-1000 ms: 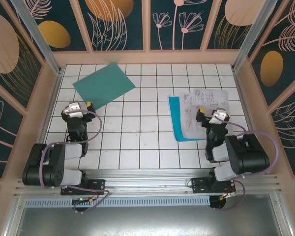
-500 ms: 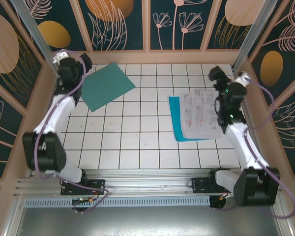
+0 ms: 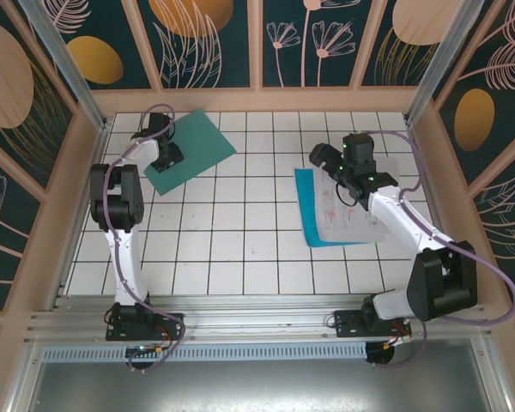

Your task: Put the files into the folder

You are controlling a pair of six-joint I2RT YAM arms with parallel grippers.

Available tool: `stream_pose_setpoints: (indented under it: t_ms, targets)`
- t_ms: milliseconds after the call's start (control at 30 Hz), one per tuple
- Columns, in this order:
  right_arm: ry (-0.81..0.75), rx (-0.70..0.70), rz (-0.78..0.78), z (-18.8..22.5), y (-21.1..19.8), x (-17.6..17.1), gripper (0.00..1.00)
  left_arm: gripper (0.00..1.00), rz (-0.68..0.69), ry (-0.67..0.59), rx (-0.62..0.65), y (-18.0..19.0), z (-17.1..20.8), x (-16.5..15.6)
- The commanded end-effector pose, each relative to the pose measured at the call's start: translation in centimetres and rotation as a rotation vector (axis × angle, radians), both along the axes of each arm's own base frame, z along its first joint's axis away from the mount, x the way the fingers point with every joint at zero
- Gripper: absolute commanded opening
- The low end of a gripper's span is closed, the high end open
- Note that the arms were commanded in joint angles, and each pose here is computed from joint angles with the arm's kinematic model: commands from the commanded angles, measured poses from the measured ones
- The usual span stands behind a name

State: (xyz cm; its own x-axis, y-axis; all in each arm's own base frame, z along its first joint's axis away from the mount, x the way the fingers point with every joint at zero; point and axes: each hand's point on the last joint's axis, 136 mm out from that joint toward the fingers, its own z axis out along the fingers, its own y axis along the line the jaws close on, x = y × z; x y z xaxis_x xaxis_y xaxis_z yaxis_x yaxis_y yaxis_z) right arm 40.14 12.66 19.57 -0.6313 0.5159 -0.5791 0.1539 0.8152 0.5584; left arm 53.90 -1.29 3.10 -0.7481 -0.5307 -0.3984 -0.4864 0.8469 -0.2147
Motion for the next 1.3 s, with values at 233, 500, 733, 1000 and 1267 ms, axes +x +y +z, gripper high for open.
stream_pose_setpoints:
  t_ms: [233, 500, 733, 1000, 1267]
  targets:
    - [0.068, 0.067, 0.061, -1.0, 2.2, -0.1, 0.89, 0.45, 0.069, 0.088, -0.196, -3.1, -2.7, -6.5]
    - [0.124, 0.088, 0.071, -2.8, 2.7, -0.5, 0.89, 0.46, 0.095, 0.107, -0.351, -9.5, -2.9, -11.2]
    - [0.188, 0.108, 0.098, -4.8, 3.2, -1.4, 0.88, 0.46, 0.115, 0.124, -0.467, -16.6, -2.2, -16.1]
    - [0.243, 0.129, 0.128, -6.8, 4.2, -2.2, 0.85, 0.48, -0.002, 0.184, -0.585, -24.6, -1.2, -19.6]
    - [0.275, 0.142, 0.161, -8.3, 5.7, -2.7, 0.82, 0.50, -0.145, 0.167, -0.688, -28.7, 2.8, -20.0]
